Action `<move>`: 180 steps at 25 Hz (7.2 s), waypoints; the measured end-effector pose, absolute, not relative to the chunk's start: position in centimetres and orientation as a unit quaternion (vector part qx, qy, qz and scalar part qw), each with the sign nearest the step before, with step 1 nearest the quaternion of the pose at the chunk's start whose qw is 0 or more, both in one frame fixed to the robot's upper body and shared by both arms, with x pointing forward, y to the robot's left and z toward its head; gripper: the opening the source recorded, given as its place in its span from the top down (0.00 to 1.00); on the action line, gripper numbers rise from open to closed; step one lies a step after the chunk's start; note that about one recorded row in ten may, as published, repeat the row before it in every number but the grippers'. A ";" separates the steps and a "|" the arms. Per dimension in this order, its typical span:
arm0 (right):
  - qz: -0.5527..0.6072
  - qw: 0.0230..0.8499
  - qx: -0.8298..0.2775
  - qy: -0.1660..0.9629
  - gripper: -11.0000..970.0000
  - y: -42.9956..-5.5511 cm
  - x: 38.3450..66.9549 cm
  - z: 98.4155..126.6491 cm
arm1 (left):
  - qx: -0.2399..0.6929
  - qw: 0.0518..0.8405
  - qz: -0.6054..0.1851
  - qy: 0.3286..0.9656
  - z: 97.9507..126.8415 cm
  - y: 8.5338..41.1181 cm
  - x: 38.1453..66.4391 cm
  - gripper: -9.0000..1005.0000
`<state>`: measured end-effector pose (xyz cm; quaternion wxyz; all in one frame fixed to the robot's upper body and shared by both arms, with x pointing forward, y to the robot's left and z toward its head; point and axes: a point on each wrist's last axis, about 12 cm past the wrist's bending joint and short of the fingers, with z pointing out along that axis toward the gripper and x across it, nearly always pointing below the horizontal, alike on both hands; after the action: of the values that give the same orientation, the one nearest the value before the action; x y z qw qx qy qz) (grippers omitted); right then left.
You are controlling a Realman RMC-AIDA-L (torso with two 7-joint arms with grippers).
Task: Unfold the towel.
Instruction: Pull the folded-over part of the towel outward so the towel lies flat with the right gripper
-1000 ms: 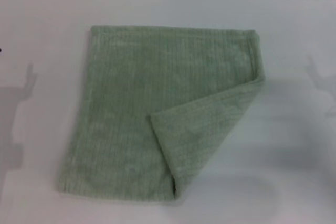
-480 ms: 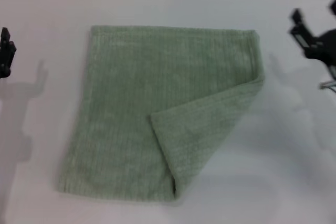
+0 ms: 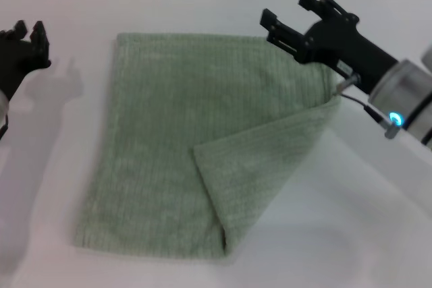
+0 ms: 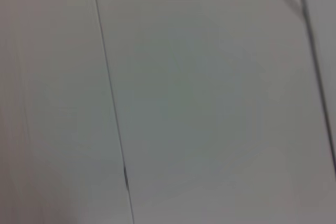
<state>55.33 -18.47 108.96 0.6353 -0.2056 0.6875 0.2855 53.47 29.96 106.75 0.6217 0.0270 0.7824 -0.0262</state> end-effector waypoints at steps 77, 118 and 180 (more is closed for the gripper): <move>0.166 0.241 -0.466 0.835 0.14 -6.9 55.9 112.7 | 0.147 0.294 -0.103 0.939 112.1 24.0 57.1 0.99; 0.163 0.216 -0.484 0.832 0.95 -6.3 56.0 112.7 | 0.153 0.296 -0.102 0.937 112.4 23.9 57.2 0.99; 0.101 0.175 -0.503 0.840 0.99 -9.8 49.2 120.5 | 0.172 0.263 -0.103 0.944 111.0 22.7 57.1 0.99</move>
<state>49.18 -9.84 120.52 0.1750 -0.5034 0.8401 0.1011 57.11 22.72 110.97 0.2628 0.1722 0.9437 -0.1033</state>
